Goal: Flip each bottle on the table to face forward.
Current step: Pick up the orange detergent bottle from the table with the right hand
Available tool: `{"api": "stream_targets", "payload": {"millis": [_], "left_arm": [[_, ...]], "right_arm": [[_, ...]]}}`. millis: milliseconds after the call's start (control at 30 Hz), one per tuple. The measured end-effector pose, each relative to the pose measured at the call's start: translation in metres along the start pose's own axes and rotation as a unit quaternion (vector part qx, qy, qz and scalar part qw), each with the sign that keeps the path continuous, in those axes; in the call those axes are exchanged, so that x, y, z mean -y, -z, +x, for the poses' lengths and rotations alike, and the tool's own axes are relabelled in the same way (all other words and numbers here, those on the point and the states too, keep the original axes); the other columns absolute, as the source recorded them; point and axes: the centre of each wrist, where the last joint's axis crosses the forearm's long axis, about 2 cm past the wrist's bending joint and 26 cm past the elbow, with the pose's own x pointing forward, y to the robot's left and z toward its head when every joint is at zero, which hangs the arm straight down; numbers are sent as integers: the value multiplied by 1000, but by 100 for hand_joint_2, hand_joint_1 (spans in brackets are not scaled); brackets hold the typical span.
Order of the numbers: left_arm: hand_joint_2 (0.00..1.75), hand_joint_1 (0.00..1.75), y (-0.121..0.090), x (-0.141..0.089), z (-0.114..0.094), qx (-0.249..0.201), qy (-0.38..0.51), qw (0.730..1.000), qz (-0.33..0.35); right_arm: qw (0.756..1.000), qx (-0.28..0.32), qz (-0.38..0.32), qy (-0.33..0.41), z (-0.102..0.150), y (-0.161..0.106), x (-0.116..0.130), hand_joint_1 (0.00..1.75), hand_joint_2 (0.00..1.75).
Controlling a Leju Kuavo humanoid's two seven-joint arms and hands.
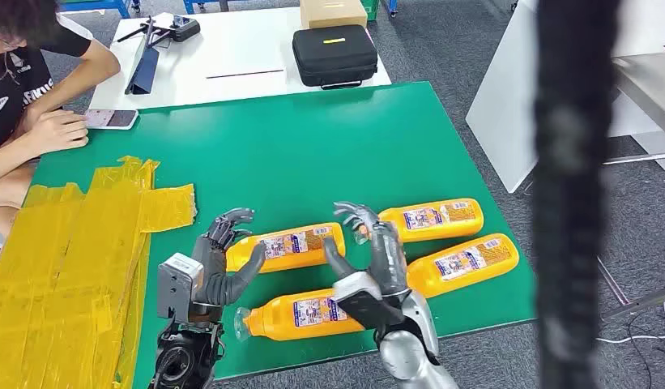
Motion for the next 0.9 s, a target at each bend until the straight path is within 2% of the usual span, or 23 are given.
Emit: {"api": "stream_targets", "payload": {"millis": [100, 200, 300, 400, 600, 900], "left_arm": [[175, 0, 1, 2, 0, 1, -5, 1000, -6], [175, 0, 4, 7, -2, 6, -19, 1000, -19], [175, 0, 7, 9, -4, 8, -31, 999, -22], [175, 0, 9, 8, -3, 8, -35, 999, -24], [175, 0, 12, 10, -4, 7, -40, 999, -33], [175, 0, 15, 9, -5, 5, -42, 998, -36]], "right_arm": [[999, 11, 5, -47, 0, 4, -2, 0, 175], [988, 24, 38, -151, -5, 17, -10, 0, 175], [957, -5, 108, -267, -16, 29, -19, 0, 175], [931, -35, 158, -327, -29, 34, -25, 0, 175], [888, -84, 252, -375, -60, 42, -33, 0, 175], [863, -114, 305, -387, -88, 47, -38, 0, 175]]}}
